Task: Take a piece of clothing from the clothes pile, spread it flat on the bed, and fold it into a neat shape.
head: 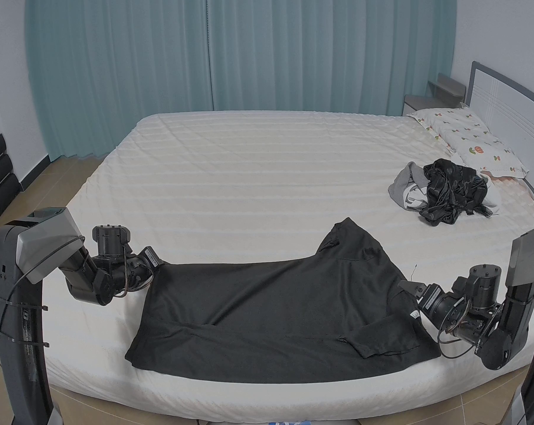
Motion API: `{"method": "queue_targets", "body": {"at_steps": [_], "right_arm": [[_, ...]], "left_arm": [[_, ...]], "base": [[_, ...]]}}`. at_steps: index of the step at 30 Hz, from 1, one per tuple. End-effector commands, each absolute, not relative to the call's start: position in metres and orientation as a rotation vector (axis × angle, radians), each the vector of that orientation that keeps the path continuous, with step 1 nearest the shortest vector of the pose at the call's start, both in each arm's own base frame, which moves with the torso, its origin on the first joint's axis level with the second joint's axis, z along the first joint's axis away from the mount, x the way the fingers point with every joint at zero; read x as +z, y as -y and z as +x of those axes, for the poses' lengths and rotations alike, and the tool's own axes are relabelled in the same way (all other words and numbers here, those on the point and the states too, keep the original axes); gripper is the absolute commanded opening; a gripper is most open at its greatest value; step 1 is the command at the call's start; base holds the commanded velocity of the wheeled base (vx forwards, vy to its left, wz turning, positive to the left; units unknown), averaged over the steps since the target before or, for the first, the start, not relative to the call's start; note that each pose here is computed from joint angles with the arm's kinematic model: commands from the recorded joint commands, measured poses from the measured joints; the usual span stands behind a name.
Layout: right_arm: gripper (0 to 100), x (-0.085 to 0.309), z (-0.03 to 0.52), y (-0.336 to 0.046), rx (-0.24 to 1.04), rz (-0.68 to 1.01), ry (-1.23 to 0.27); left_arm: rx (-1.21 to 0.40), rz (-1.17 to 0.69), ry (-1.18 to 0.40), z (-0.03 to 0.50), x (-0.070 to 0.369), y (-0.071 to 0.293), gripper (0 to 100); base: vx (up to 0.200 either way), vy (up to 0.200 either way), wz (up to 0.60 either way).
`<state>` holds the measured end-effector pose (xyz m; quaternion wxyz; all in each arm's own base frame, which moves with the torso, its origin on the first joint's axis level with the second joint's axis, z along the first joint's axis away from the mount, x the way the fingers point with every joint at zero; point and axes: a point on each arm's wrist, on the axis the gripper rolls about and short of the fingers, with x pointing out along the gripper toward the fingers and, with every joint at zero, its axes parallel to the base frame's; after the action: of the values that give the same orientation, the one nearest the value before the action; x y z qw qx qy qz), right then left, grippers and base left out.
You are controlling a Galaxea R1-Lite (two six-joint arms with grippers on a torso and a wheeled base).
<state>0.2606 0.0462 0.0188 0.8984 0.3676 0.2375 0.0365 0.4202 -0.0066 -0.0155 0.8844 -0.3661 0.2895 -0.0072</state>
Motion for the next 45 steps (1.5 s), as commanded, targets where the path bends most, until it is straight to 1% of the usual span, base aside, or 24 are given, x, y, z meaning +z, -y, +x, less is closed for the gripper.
{"method": "queue_targets", "body": {"at_steps": [1, 5, 6, 7, 8, 9, 11, 13, 16, 19, 20, 24, 25, 27, 39, 40, 45], "right_arm": [[100, 0.008, 0.304, -0.031, 0.068, 0.647, -0.462], [100, 0.01, 0.349, -0.029, 0.064, 0.618, -0.456], [100, 0.011, 0.351, -0.029, 0.066, 0.617, -0.457], [100, 0.014, 0.37, -0.028, 0.065, 0.594, -0.466], [100, 0.014, 0.37, -0.028, 0.065, 0.594, -0.466], [100, 0.016, 0.388, -0.029, 0.067, 0.565, -0.479], [100, 0.016, 0.396, -0.032, 0.081, 0.553, -0.487], [100, 0.013, 0.415, -0.039, 0.124, 0.526, -0.509], [100, 0.003, 0.434, -0.042, 0.133, 0.475, -0.529], [100, 0.003, 0.44, -0.045, 0.145, 0.436, -0.539], [100, 0.006, 0.449, -0.047, 0.154, 0.408, -0.543], [100, 0.002, 0.46, -0.05, 0.153, 0.405, -0.554], [100, -0.008, 0.475, -0.055, 0.148, 0.401, -0.569], [100, -0.012, 0.48, -0.057, 0.149, 0.4, -0.569], [100, -0.02, 0.497, -0.062, 0.155, 0.4, -0.563], [0, -0.02, 0.498, -0.062, 0.152, 0.4, -0.562], [0, -0.018, 0.497, -0.061, 0.14, 0.413, -0.554]], "left_arm": [[-0.014, -0.775, -0.602, 0.419, -0.013, 0.007, 0], [-0.006, -0.794, -0.617, 0.415, -0.014, 0.007, 0], [-0.007, -0.794, -0.616, 0.415, -0.014, 0.007, 0], [-0.006, -0.803, -0.615, 0.414, -0.013, 0.007, 0], [-0.006, -0.803, -0.615, 0.414, -0.013, 0.007, 0], [-0.002, -0.815, -0.617, 0.413, -0.013, 0.007, 0], [-0.003, -0.817, -0.621, 0.412, -0.013, 0.007, 0], [-0.008, -0.818, -0.617, 0.41, -0.012, 0.007, 0], [-0.014, -0.817, -0.604, 0.409, -0.014, 0.007, 0], [-0.015, -0.819, -0.601, 0.408, -0.015, 0.007, 0], [-0.017, -0.818, -0.598, 0.408, -0.015, 0.007, 0], [-0.017, -0.818, -0.598, 0.408, -0.015, 0.007, 0], [-0.016, -0.818, -0.599, 0.407, -0.016, 0.007, 0], [-0.014, -0.818, -0.599, 0.407, -0.016, 0.007, 0], [-0.014, -0.818, -0.597, 0.408, -0.016, 0.006, 0], [-0.014, -0.818, -0.597, 0.408, -0.016, 0.006, 0], [-0.013, -0.815, -0.596, 0.408, -0.016, 0.006, 0]], "base": [[0.0, 0.0, 0.0], [0.0, 0.0, 0.0], [0.0, 0.0, 0.0], [0.0, 0.0, 0.0], [0.0, 0.0, 0.0], [0.0, 0.0, 0.0], [0.0, 0.0, 0.0], [0.0, 0.0, 0.0], [0.0, 0.0, 0.0], [0.0, 0.0, 0.0], [0.0, 0.0, 0.0], [0.0, 0.0, 0.0], [0.0, 0.0, 0.0], [0.0, 0.0, 0.0], [0.0, 0.0, 0.0], [0.0, 0.0, 0.0], [0.0, 0.0, 0.0]]}}
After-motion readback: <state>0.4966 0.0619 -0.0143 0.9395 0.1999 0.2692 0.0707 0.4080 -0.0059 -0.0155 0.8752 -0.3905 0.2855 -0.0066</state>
